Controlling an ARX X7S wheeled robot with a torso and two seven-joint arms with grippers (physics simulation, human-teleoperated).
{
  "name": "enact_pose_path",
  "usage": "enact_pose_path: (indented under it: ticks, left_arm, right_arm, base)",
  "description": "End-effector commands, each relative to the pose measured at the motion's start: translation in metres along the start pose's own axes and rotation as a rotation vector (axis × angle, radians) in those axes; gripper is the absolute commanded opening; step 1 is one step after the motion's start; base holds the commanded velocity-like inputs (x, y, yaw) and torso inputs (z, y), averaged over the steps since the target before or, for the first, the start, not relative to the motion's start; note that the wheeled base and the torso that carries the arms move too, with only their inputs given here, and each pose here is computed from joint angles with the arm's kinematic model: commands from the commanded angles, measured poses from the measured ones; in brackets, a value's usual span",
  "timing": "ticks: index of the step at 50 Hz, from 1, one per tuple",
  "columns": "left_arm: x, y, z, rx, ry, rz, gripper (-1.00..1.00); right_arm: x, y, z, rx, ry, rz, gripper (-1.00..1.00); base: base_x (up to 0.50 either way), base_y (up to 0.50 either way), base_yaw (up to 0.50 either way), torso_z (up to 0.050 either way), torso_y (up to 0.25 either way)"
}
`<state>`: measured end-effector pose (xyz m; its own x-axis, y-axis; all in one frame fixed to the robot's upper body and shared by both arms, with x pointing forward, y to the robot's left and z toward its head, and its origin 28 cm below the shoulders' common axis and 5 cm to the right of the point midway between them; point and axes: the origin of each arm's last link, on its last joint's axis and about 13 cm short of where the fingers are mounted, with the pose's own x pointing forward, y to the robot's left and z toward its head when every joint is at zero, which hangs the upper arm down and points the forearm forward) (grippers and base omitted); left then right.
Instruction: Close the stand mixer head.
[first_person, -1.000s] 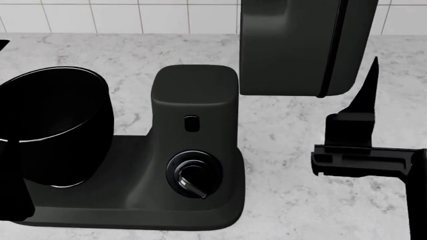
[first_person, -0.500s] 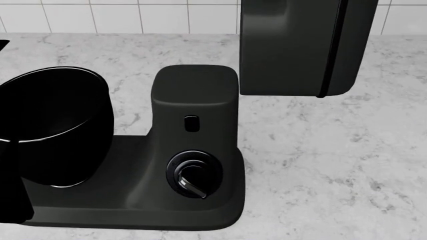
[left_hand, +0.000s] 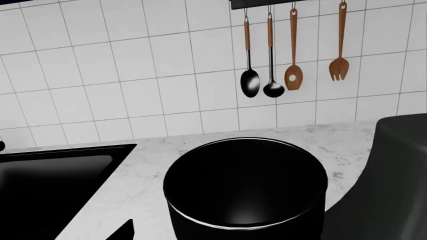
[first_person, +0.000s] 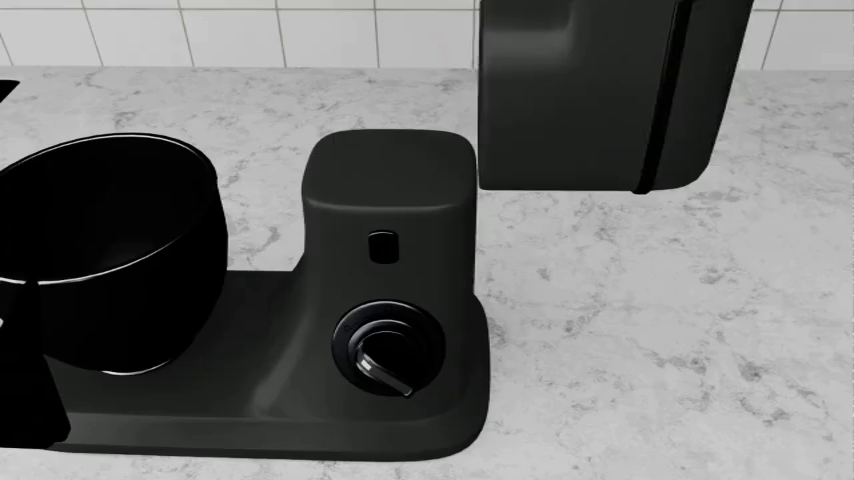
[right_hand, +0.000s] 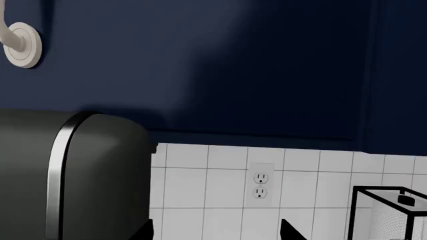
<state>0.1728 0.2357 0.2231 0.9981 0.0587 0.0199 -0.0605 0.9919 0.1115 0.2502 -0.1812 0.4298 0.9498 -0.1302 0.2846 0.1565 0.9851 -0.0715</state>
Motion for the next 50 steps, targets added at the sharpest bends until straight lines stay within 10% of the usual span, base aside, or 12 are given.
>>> enact_pose_path:
  ticks: [1,16,50]
  left_arm:
    - [0.002,0.001,0.002,-0.057,-0.014,0.009,1.00]
    - [0.002,0.003,0.003,-0.061,-0.017,0.016,1.00]
    - [0.001,0.009,0.006,-0.065,-0.027,0.032,1.00]
  right_arm:
    - [0.032,0.025,0.004,0.028,0.034,0.194,1.00]
    - [0.052,0.079,-0.011,0.102,0.138,0.491,1.00]
    - [0.045,0.149,-0.109,-0.005,0.437,0.708,1.00]
  base:
    - [0.01,0.00,0.01,0.000,0.000]
    - [0.01,0.00,0.01,0.000,0.000]
    - [0.01,0.00,0.00,0.000,0.000]
